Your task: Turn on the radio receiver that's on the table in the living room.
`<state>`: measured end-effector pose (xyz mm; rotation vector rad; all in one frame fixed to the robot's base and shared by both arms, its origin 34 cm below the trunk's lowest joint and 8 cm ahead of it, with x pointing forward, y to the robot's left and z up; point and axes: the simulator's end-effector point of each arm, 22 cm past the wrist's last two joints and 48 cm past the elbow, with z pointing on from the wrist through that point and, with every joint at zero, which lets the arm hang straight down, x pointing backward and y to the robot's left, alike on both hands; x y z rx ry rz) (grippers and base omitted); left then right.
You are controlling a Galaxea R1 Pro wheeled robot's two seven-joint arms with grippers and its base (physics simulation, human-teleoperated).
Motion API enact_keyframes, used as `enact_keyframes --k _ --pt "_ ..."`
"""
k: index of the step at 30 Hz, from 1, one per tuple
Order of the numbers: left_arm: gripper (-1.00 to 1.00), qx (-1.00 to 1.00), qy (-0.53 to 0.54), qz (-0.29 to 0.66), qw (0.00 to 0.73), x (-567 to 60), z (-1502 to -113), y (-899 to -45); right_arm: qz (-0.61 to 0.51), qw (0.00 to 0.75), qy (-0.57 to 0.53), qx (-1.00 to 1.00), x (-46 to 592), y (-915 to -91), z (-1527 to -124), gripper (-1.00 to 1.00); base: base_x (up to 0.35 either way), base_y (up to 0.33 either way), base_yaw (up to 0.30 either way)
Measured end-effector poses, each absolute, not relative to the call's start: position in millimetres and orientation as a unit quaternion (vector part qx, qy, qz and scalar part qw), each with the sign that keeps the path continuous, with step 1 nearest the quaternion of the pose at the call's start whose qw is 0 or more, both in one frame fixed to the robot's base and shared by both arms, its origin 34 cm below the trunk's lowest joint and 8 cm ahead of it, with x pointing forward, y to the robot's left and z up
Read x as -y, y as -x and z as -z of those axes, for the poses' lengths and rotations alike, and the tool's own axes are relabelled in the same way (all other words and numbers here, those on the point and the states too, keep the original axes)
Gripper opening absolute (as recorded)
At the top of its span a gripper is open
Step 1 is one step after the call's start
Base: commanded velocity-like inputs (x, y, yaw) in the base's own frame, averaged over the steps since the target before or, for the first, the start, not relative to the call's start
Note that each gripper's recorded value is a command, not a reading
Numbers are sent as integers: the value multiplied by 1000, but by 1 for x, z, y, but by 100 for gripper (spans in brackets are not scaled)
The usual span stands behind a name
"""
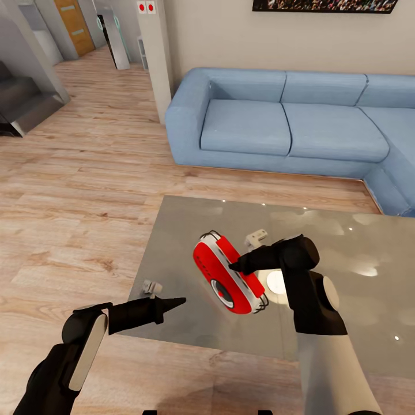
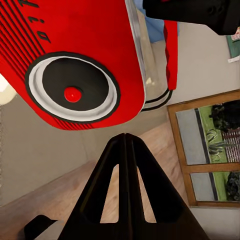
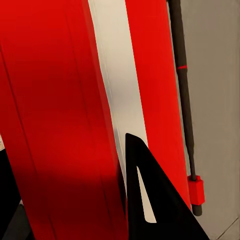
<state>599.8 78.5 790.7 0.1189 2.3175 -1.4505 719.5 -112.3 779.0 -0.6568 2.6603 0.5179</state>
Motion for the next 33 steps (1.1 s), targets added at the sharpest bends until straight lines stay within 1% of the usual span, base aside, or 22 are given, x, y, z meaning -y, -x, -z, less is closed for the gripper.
enact_keyframes --k 14,33 --pt "-100 -847 -36 490 204 -86 -779 -607 -195 172 238 -936 108 -716 -781 -100 0 0 0" --pt "-100 -842 -36 495 212 -78 -784 -621 -198 172 237 -936 107 -716 -781 -100 0 0 0"
